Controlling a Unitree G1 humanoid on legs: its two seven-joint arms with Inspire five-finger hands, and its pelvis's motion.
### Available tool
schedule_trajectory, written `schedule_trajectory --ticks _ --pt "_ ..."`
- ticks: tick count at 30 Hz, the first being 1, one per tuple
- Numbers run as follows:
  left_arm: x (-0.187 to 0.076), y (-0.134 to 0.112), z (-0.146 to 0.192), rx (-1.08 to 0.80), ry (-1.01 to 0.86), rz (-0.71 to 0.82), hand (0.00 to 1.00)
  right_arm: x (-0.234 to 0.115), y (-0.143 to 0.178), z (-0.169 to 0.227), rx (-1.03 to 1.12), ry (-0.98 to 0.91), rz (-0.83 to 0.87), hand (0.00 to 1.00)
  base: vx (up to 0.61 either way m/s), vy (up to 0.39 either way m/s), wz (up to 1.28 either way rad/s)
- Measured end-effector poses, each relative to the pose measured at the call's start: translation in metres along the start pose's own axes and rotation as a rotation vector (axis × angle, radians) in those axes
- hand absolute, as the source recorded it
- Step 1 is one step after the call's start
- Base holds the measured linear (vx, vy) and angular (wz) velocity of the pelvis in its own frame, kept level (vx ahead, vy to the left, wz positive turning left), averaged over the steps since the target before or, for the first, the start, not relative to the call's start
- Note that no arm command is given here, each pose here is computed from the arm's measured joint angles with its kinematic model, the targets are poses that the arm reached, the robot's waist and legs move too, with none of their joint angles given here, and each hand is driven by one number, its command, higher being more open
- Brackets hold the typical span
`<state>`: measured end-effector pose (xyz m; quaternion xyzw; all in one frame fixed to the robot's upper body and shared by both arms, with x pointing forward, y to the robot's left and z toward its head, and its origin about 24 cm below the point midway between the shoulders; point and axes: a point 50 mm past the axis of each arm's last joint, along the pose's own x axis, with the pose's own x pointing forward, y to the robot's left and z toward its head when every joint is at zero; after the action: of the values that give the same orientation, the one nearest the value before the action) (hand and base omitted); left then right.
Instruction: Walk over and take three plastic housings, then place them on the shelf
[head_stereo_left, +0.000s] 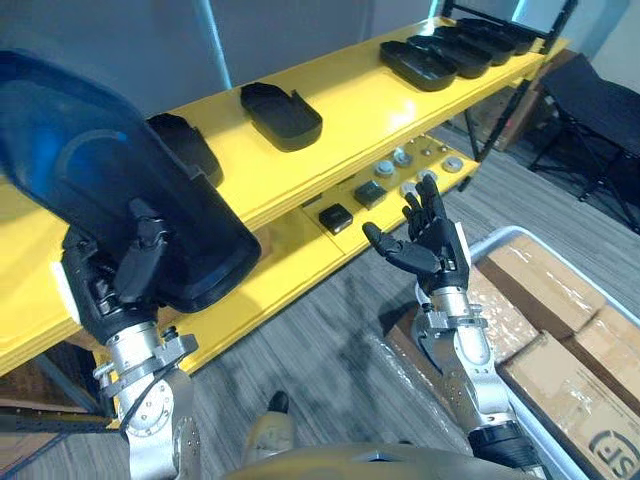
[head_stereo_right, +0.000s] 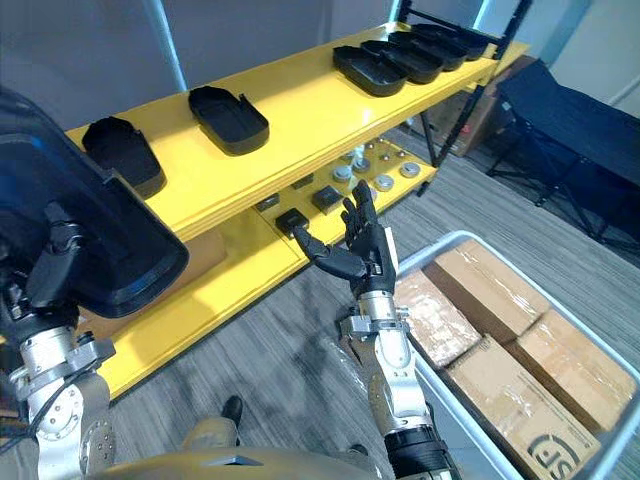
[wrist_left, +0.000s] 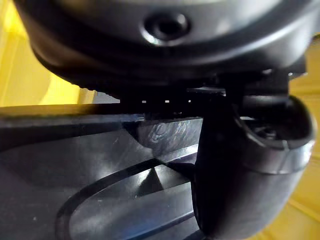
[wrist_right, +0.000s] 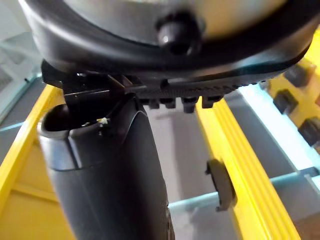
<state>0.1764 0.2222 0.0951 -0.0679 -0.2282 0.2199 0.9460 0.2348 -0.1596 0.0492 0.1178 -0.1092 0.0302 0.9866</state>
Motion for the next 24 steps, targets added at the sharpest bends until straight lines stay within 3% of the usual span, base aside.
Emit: schedule_trajectory --ticks 6,11,24 --pt "0.002 -0.033 -0.006 -0.071 0.001 -0.171 0.0 -0.008 -0.011 0.001 0.005 -0.013 -0.043 1.0 0.02 -0.024 0.43" --pt "0.001 -0.036 -0.006 -0.083 0.007 -0.147 0.0 -0.006 -0.006 0.01 0.023 -0.053 0.037 1.0 -0.09 -0.038 -0.1" --pt "-0.001 -0.037 -0.007 -0.068 0.009 -0.104 0.0 -0.01 -0.015 0.022 -0.018 -0.103 0.012 1.0 -0.08 -0.001 0.15"
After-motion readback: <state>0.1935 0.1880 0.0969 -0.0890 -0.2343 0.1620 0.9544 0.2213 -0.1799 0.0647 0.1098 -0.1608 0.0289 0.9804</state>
